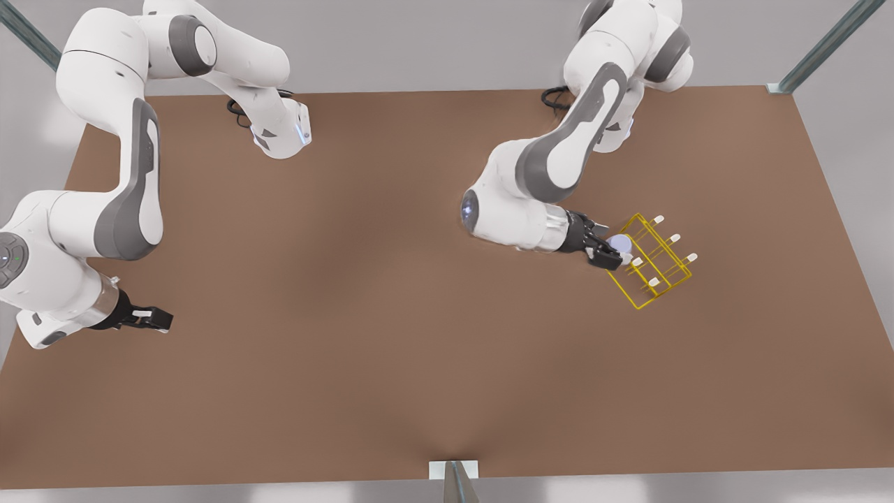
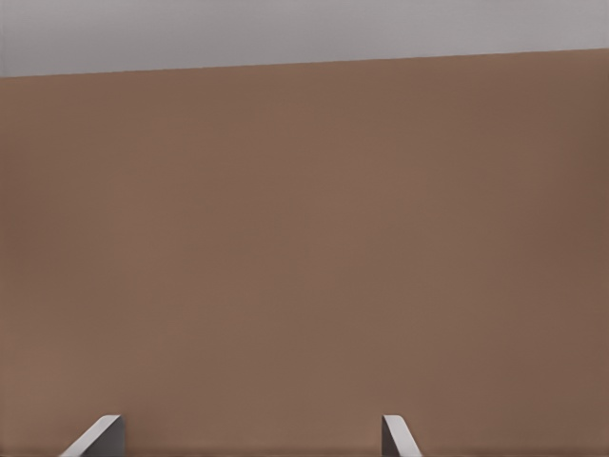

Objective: Place the cup on the cup holder

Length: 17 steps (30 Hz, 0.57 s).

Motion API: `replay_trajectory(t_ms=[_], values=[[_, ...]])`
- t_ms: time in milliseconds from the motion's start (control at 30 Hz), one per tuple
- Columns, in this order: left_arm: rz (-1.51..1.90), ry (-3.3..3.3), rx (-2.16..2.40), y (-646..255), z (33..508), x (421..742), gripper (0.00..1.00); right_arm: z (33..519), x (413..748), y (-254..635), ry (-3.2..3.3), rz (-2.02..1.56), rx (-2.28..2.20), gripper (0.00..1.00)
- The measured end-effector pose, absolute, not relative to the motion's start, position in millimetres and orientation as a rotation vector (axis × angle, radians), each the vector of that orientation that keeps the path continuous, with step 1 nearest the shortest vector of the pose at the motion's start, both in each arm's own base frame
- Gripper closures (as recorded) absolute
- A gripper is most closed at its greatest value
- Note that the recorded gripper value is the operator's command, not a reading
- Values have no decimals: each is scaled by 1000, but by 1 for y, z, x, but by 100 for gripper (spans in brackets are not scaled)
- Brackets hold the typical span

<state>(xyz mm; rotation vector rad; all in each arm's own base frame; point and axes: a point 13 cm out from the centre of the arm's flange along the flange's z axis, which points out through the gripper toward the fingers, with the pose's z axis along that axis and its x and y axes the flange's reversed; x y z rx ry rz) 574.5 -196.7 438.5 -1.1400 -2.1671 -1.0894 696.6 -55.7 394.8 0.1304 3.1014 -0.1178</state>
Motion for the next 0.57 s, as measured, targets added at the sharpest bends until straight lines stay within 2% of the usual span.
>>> replay_trajectory(t_ms=[67, 100, 167, 233, 300, 567], values=[[-579, -2511, -1016, -174, 432, 586, 0, 394, 697, -57, 3102, -117, 133, 0], [-395, -2640, -931, -160, 451, 588, 0, 394, 697, -58, 3102, -117, 135, 0], [-173, -2847, -781, -124, 524, 571, 0, 394, 696, -57, 3102, -117, 134, 0], [-73, -2920, -705, -112, 560, 539, 0, 394, 696, -56, 3103, -117, 131, 0], [-26, -2938, -659, -115, 566, 520, 0, 394, 697, -53, 3104, -117, 124, 0], [26, -2986, -507, -127, 566, 516, 0, 393, 697, -49, 3105, -117, 113, 0]])
